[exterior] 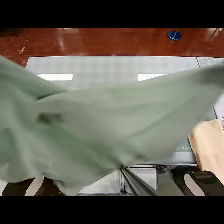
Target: Fold the shirts.
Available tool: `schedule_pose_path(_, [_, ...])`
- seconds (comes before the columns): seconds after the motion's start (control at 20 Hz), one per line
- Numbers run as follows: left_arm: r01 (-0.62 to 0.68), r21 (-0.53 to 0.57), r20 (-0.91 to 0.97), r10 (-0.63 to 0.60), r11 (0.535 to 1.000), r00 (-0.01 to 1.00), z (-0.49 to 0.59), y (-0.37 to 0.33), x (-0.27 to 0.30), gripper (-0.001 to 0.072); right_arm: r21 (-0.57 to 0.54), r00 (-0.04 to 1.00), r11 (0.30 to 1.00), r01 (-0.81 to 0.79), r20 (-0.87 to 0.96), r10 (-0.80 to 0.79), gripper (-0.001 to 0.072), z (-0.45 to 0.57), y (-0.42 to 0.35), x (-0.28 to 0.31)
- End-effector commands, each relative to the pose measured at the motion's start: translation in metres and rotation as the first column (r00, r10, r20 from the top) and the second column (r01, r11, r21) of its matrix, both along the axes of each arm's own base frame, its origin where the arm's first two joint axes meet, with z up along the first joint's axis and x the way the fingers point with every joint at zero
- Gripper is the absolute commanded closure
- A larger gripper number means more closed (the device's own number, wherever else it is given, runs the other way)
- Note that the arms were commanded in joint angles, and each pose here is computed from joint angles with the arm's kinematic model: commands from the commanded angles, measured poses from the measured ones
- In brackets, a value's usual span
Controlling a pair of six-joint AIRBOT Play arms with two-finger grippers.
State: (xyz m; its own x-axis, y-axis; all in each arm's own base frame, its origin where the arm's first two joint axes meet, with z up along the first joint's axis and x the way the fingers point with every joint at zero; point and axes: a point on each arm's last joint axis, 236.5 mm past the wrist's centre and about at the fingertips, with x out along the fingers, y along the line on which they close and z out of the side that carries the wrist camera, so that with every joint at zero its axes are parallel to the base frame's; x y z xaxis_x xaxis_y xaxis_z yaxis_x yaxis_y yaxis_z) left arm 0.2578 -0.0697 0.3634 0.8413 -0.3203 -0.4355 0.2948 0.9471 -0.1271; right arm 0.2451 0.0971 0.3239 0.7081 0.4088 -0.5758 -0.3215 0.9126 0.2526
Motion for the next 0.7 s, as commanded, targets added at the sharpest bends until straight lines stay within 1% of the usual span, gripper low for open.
schedule_pose_path(0.0, [-0.087, -0.018, -0.173, 0.082, 0.996, 0.981, -0.096, 0.021, 0.084, 0.0681, 0.033, 0.989, 0.999, 0.035, -0.144, -0.030, 0.0696, -0.086, 0.001, 0.058])
schedule_pose_path(0.15, [-0.176, -0.077, -0.271, 0.150, 0.981, 0.951, -0.172, 0.035, 0.167, 0.0681, 0.017, 0.972, 0.999, 0.051, -0.231, -0.046, 0.0696, -0.151, -0.003, 0.123])
schedule_pose_path(0.25, [-0.211, -0.147, -0.346, 0.149, 0.966, 0.926, -0.222, 0.031, 0.212, 0.0681, 0.025, 0.959, 0.995, 0.092, -0.271, -0.082, 0.0696, -0.194, -0.006, 0.174])
schedule_pose_path(0.35, [-0.255, -0.227, -0.398, 0.149, 0.940, 0.905, -0.264, 0.027, 0.250, 0.0680, 0.023, 0.946, 0.992, 0.127, -0.304, -0.115, 0.0695, -0.234, -0.010, 0.219])
schedule_pose_path(0.5, [-0.292, -0.310, -0.463, 0.125, 0.905, 0.878, -0.306, 0.018, 0.290, 0.0680, 0.037, 0.927, 0.984, 0.172, -0.345, -0.149, 0.0694, -0.274, -0.012, 0.278])
schedule_pose_path(0.6, [-0.295, -0.354, -0.482, 0.097, 0.888, 0.871, -0.317, 0.009, 0.306, 0.0681, 0.080, 0.905, 0.968, 0.236, -0.382, -0.189, 0.0694, -0.290, -0.017, 0.307])
schedule_pose_path(0.65, [-0.291, -0.369, -0.485, 0.084, 0.883, 0.871, -0.317, 0.004, 0.311, 0.0680, 0.119, 0.890, 0.952, 0.280, -0.405, -0.211, 0.0691, -0.295, -0.021, 0.318])
